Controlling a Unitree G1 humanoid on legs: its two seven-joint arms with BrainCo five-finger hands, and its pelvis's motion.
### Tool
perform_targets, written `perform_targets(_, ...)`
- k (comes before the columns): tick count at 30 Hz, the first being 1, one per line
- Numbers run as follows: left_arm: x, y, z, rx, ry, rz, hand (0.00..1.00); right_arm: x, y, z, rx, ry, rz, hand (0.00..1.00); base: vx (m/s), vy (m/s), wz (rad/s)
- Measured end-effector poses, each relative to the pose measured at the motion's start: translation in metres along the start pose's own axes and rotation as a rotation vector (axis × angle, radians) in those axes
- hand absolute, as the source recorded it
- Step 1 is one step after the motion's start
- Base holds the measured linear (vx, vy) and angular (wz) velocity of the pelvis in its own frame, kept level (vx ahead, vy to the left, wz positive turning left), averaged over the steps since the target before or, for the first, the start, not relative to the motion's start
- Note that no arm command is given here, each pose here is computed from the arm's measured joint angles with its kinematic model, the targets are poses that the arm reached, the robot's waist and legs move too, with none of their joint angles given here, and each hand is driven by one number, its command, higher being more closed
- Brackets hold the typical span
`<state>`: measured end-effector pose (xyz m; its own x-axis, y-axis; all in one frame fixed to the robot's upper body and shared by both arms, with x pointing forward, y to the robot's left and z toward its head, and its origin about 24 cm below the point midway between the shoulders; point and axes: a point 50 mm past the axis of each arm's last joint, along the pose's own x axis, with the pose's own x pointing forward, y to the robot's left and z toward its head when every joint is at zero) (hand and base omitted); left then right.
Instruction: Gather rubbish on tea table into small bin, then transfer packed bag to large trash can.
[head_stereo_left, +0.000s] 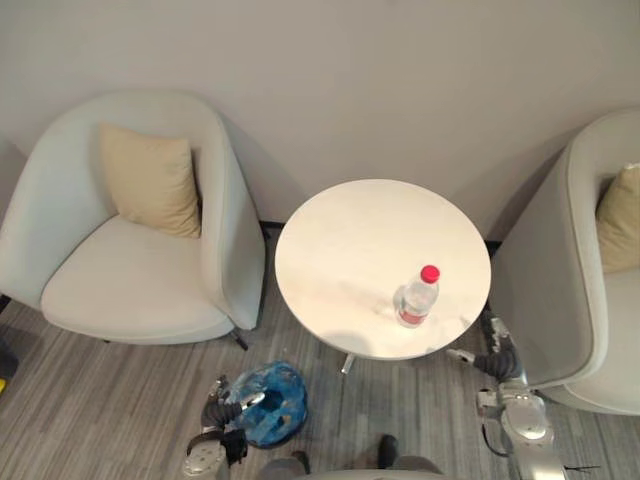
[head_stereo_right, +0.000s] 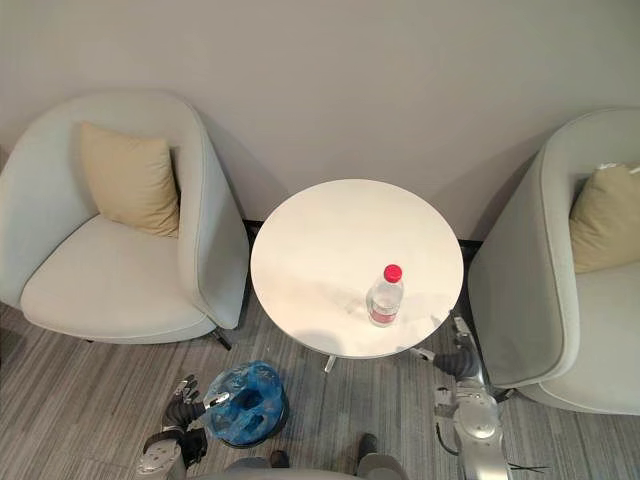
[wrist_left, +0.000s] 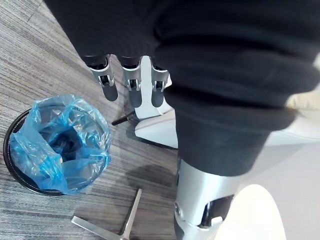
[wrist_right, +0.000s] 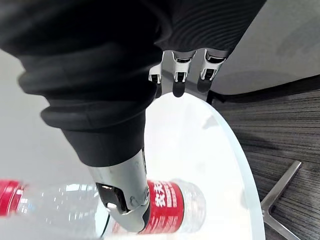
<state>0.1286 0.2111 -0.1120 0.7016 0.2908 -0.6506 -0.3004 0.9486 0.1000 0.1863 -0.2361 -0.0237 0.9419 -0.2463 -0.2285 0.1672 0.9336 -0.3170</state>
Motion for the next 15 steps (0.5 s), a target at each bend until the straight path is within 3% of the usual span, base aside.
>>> perform_targets(9,-0.006,0.002,-0.013,0.009,0.042,-0.003,0.0,0.015,0.017,0.014,0.006,-0.051,0.053,0.0,0.0,0.004,0.04)
perform_targets(14,-0.008,-0.001,-0.016,0.019,0.048,-0.031,0.0,0.04,0.018,0.035,0.022,-0.107,-0.035,0.0,-0.02,0.003,0.17)
perform_targets(15,-0.008,-0.001,-0.017,0.02,0.047,-0.032,0.0,0.047,0.018,0.042,0.026,-0.123,-0.051,1.0,-0.03,0.017,0.26)
